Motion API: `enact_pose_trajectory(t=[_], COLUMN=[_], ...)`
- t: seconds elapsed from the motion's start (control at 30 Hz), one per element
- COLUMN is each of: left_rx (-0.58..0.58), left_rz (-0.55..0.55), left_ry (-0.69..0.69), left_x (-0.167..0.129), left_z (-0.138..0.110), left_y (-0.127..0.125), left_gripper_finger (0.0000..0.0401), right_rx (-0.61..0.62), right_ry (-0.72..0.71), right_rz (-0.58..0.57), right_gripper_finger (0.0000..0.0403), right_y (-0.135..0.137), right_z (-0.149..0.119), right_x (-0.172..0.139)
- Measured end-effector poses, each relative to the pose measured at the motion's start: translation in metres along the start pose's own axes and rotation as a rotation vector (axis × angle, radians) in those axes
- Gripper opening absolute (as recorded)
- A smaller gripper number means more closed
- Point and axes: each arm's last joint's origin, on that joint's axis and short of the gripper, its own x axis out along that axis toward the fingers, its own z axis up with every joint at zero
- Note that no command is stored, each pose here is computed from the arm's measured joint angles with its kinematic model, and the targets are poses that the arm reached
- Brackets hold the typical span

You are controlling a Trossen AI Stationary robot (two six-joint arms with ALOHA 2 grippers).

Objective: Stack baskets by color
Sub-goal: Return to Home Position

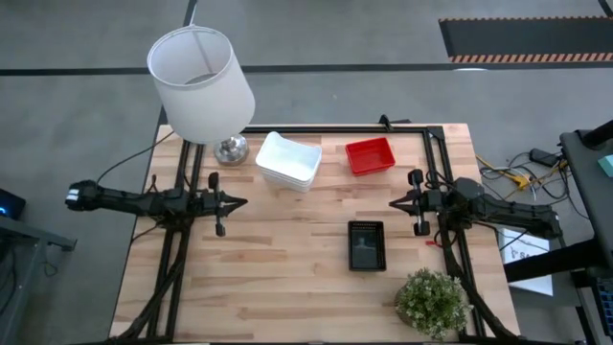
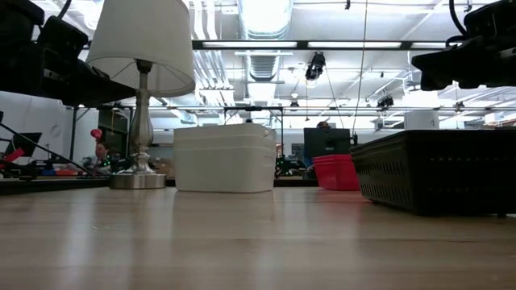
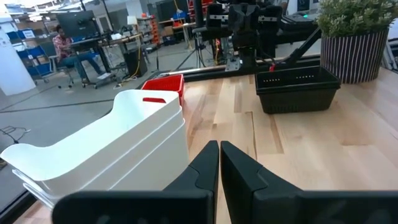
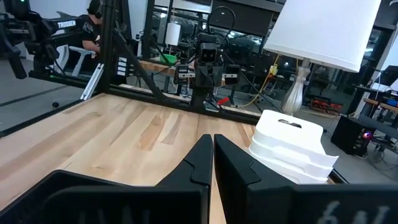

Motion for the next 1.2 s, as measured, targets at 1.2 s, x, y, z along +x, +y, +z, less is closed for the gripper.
enact_pose_trajectory(t=[1.2], left_rx=[0.011], left_rz=[-0.005], left_ry=[0.031], left_x=[0.0019], left_z=[-0.0027], left_y=[-0.0011], left_gripper_finger=[0.0], right_rx=[0.0], right_ry=[0.001], right_rz=[0.0], right_gripper_finger=[0.0009], right_y=[0.0], right_z=[-0.0003], right_x=[0.0])
